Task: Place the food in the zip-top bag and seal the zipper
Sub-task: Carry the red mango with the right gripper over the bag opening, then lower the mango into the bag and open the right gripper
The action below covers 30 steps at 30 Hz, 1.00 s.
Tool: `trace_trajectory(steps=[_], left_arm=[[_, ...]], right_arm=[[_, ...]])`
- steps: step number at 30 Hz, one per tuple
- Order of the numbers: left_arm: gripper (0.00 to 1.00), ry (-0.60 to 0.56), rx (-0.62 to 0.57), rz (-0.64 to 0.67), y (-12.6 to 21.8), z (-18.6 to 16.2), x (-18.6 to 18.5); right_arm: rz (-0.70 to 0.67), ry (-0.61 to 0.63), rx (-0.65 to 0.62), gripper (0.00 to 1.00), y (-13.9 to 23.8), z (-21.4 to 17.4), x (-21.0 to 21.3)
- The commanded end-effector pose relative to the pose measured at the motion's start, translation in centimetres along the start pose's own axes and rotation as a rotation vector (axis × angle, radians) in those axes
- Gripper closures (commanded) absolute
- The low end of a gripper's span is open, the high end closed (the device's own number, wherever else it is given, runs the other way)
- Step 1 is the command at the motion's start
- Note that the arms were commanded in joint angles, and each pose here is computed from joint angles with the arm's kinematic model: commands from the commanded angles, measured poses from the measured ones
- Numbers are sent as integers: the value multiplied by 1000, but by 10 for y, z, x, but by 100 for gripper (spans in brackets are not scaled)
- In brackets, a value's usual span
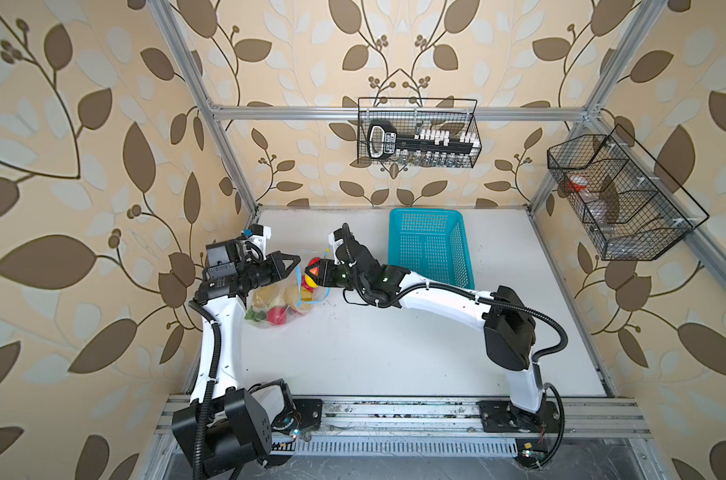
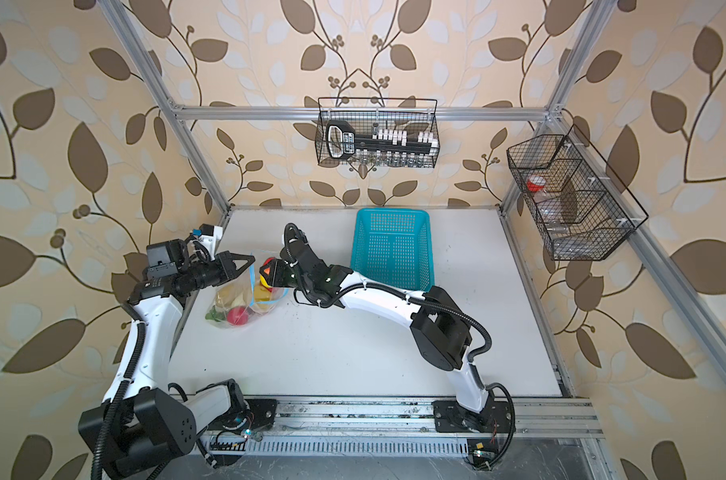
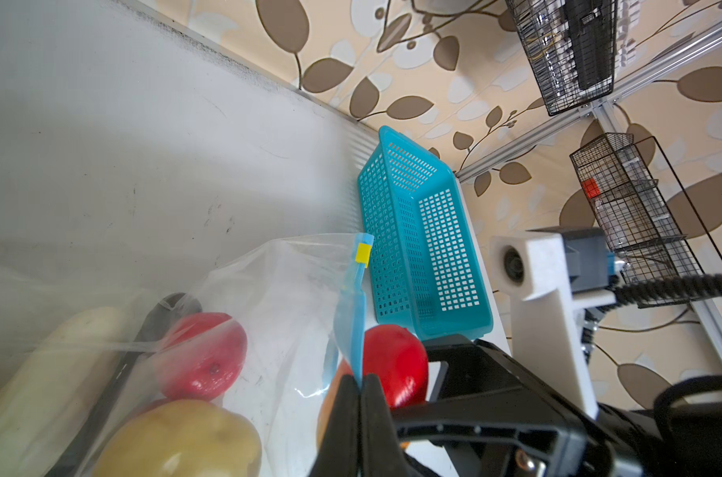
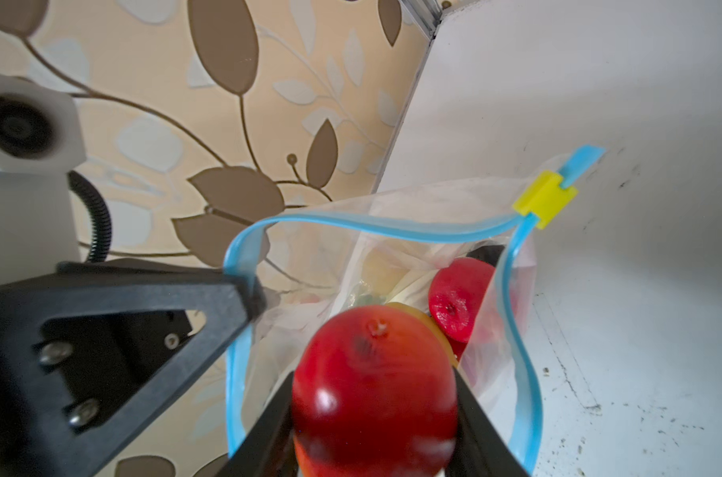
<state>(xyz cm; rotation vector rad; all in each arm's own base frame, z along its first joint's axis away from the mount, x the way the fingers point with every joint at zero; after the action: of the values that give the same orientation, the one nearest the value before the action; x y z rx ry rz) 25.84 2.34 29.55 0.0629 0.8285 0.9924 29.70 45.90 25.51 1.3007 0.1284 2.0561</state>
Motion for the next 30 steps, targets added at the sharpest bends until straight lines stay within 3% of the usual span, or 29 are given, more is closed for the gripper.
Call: trace_trajectory(steps=[1,13,15,18,20,30], left_arm=[[100,-54,-43,-23,11,10,-14],[100,-69,-48,-72,16,13,-24],[100,-73,-51,-76,16,13,-25],[100,-69,-52,-69,16,13,-24],[100,-69,-52,-67,16,13,-24],[100,-67,-58,-44,17,14,-23]], right_arm=[[-32,17,-7,66,-7,-1,0],[-37,55,17,61,-30,-13,11],[-39,66,28,57,-36,-16,15],[-7,86,47,36,-44,-18,20],[-1,99,31,30,-44,-15,22],[26,115,-14,18,-19,1,33]])
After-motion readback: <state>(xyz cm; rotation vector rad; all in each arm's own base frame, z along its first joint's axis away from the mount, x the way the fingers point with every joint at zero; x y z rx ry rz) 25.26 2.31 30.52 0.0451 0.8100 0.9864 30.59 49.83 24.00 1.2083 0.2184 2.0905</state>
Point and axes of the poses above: each gripper's point midway between its finger pads, its own y axis back along the fingers, its own x axis along the line the jaws close on, z = x × y, the point moved 8 cm from there along y, back along the fingers, and after that the axes turned 7 degrees about -y, right-handed, at the moved point
